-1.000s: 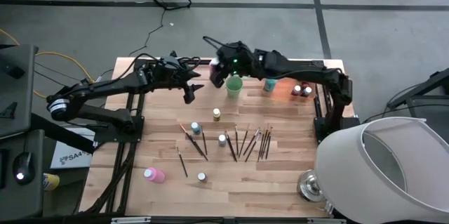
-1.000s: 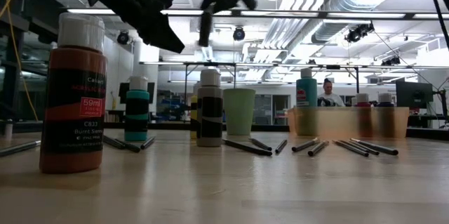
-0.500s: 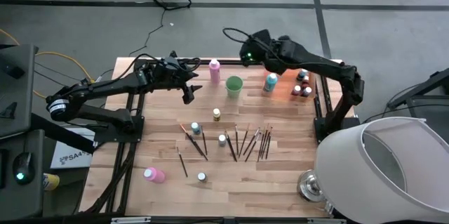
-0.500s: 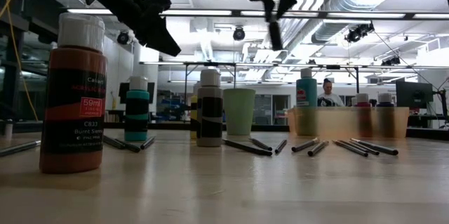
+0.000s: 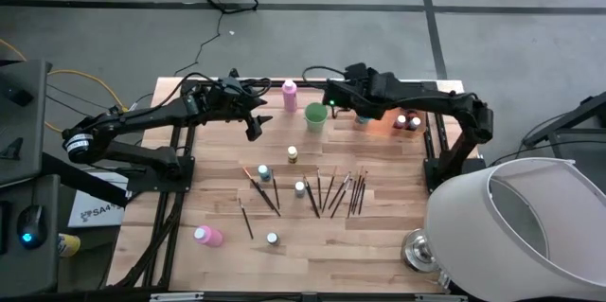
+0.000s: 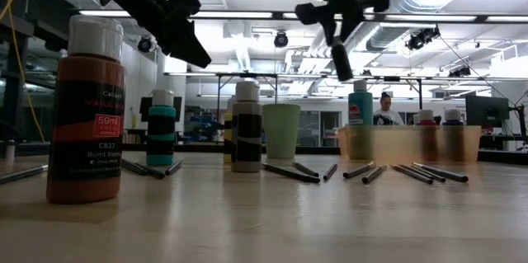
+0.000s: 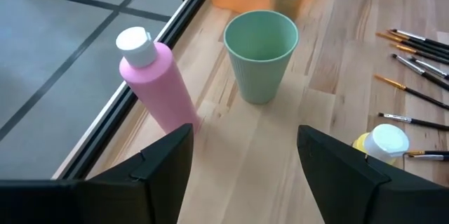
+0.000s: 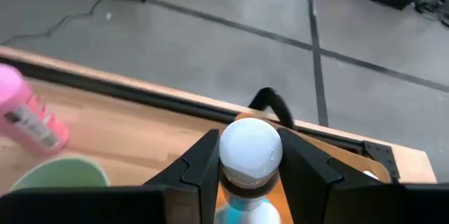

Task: Pick & Place Paint Supplies
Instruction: Put the top small brown paint bottle into the orange bin

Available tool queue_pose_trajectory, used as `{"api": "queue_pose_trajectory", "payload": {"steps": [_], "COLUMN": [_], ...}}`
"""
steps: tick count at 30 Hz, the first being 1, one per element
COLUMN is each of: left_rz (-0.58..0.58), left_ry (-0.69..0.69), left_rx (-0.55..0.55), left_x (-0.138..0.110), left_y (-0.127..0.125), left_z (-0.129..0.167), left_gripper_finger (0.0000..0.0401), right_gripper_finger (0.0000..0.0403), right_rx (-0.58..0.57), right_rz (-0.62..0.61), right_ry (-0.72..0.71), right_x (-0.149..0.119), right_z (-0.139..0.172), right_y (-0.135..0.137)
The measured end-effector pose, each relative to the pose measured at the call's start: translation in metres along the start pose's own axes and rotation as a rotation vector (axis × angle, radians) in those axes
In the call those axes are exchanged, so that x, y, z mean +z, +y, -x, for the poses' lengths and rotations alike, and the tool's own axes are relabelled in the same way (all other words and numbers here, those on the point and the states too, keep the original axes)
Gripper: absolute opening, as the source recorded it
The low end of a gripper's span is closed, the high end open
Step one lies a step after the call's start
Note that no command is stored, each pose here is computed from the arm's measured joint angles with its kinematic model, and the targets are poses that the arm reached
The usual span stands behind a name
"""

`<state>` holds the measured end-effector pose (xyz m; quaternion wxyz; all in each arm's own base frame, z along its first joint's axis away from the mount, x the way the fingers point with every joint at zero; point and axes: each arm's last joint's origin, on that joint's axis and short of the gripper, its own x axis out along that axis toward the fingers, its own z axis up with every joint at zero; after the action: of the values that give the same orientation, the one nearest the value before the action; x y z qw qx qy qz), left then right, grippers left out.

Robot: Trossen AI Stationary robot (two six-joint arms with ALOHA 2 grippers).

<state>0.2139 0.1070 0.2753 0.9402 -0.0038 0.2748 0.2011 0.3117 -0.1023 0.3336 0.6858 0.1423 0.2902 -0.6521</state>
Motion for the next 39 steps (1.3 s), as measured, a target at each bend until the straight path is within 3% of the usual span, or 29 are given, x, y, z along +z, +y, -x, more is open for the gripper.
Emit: {"api": "queue_pose_trajectory", "payload": {"steps": [13, 29, 39], "left_rz": [0.0, 0.006, 0.006], "left_ry": [0.0, 0.0, 0.0], "left_rx": [0.0, 0.001, 0.001], "left_x": [0.0, 0.0, 0.0], "left_y": [0.0, 0.0, 0.0], "left_z": [0.0, 0.0, 0.0], "left_gripper_finger": [0.0246, 0.0246, 0.0246], "right_gripper_finger": [0.0114, 0.0114, 0.0114], "right_rx": [-0.077, -0.271, -0.327], "right_rz": [-0.318, -0.47, -0.477], "right_ry": [-0.114, -0.079, -0.029], "right_x": [-0.036, -0.096, -0.121], "right_z": [0.009, -0.042, -0.061], "right_y": [-0.076, -0.096, -0.104]}}
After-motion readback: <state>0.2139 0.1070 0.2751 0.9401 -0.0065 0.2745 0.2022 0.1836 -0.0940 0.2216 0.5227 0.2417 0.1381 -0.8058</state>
